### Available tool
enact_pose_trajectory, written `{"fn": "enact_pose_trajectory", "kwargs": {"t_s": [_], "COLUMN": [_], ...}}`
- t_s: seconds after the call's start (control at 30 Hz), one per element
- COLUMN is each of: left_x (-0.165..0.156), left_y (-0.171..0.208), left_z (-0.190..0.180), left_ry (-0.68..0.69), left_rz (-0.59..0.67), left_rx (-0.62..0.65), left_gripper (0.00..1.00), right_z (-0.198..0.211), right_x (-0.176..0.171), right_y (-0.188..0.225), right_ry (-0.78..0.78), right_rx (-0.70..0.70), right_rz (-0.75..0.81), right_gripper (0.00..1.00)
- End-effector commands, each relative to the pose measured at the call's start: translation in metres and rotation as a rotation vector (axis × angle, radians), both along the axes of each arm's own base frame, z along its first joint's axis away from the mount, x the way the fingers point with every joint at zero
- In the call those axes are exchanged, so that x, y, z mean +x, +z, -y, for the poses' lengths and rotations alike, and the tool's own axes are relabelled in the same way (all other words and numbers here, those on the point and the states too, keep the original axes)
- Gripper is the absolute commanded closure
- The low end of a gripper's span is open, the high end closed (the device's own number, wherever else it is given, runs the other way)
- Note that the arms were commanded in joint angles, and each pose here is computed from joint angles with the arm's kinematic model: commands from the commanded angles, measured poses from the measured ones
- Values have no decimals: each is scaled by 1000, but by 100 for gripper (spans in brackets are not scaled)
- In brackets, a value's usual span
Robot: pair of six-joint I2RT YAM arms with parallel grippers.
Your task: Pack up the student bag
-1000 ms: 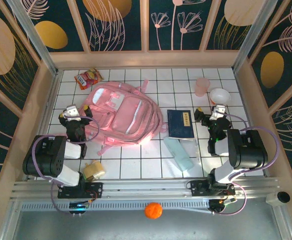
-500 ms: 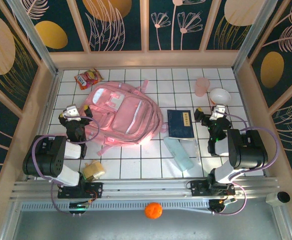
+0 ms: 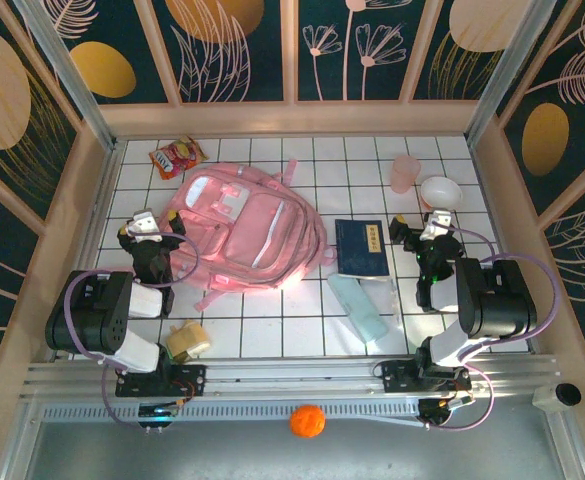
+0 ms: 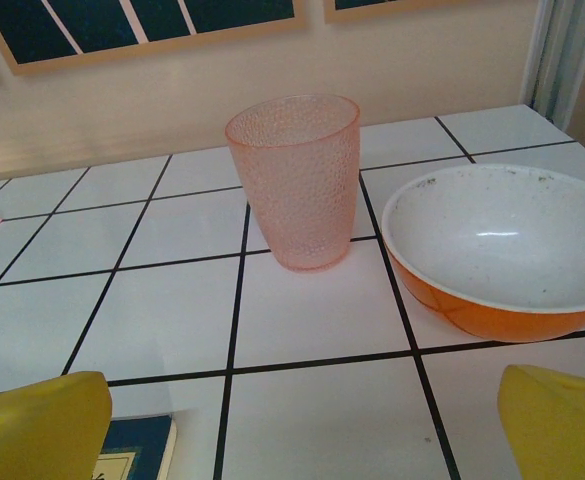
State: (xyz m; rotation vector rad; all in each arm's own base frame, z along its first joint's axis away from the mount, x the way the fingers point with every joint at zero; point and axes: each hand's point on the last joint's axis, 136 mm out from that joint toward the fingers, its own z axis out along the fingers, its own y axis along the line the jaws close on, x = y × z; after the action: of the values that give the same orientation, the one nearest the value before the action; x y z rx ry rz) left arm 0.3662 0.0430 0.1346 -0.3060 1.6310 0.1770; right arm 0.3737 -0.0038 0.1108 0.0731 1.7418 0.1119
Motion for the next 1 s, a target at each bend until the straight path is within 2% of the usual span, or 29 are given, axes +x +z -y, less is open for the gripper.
{"fn": "enact_pose_trajectory", "kwargs": {"t_s": [0.0,0.73,0.83,0.9,0.97], "left_x": [0,1,22,31,34], "left_y": [4,8,19,30,45], "left_z": [0,1,17,12,3], "left_ry": [-9,-16,-104,-64,21], "left_rz": [21,27,-71,-129,-173], "left_rx": [-17,-16,5,-57,-178], "left_gripper": [1,1,1,1,1], "right_z": [1,1,1,1,1], "right_x": [3,4,4,4,3], "right_y": [15,16,15,15,15], "right_ry": [0,0,0,0,-1], "right_rx": [4,2,4,5,4], "right_rz": [55,58,57,55,57], "right_gripper": [1,1,1,1,1]}}
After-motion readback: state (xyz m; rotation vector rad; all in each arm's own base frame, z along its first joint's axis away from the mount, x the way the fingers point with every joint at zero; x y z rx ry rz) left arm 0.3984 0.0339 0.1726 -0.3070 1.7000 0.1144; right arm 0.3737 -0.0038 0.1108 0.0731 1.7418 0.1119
